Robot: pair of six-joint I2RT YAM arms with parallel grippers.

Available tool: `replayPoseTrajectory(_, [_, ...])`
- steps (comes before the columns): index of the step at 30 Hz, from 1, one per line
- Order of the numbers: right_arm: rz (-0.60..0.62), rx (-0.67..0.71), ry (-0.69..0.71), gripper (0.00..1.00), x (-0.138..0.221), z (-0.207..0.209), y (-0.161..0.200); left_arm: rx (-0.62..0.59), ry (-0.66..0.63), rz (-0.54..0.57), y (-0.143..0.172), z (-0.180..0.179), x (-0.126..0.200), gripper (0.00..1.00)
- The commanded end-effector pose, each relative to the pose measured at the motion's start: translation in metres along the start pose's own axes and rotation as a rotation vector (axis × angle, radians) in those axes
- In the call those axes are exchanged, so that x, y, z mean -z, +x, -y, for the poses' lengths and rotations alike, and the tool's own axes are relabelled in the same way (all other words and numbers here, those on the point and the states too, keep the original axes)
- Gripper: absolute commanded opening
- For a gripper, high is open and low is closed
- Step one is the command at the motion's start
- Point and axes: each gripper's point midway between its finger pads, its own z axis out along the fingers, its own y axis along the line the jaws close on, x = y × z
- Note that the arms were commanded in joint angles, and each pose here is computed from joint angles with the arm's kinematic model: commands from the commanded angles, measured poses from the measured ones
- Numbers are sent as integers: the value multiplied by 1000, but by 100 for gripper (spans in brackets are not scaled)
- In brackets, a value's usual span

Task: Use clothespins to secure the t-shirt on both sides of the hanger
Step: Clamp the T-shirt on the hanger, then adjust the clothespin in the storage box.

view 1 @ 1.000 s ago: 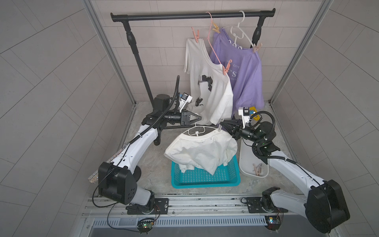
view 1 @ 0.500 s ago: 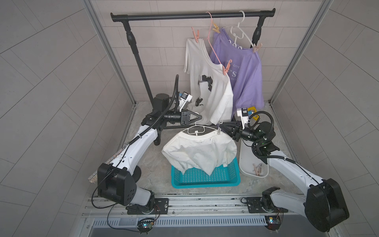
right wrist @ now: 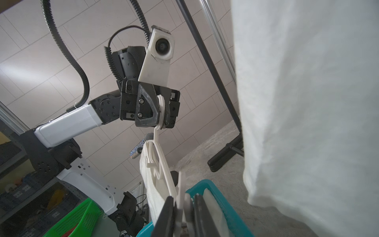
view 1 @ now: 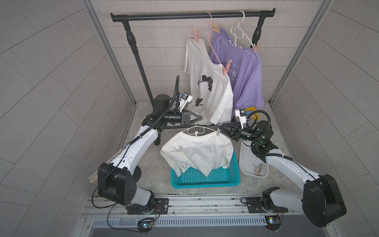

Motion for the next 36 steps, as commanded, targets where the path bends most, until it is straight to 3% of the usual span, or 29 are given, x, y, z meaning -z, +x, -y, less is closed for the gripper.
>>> replayPoseTrajectory(1, [-12,18,28,37,3,0,-1,-87,39,21,-9,20,3,0])
replayPoseTrajectory(5, [-19,16,78,67,6,5,1,-82,30,23,-10,16,2,0])
replayPoseTrajectory(7, [-24,14,126,96,9,9,1,-80,19,24,-10,13,1,0])
replayPoseTrajectory(8, [-26,17,145,100,11,10,2,-78,16,23,-10,12,1,0])
replayPoseTrajectory(13, [-41,-2,304,100,26,25,8,-75,-21,26,-9,4,1,0])
replayPoseTrajectory(19, [-166,-110,660,100,62,69,35,-46,-105,32,-7,-13,1,0])
replayPoseTrajectory(36, [-304,-204,1244,99,168,102,82,9,-266,-18,36,-53,1,0])
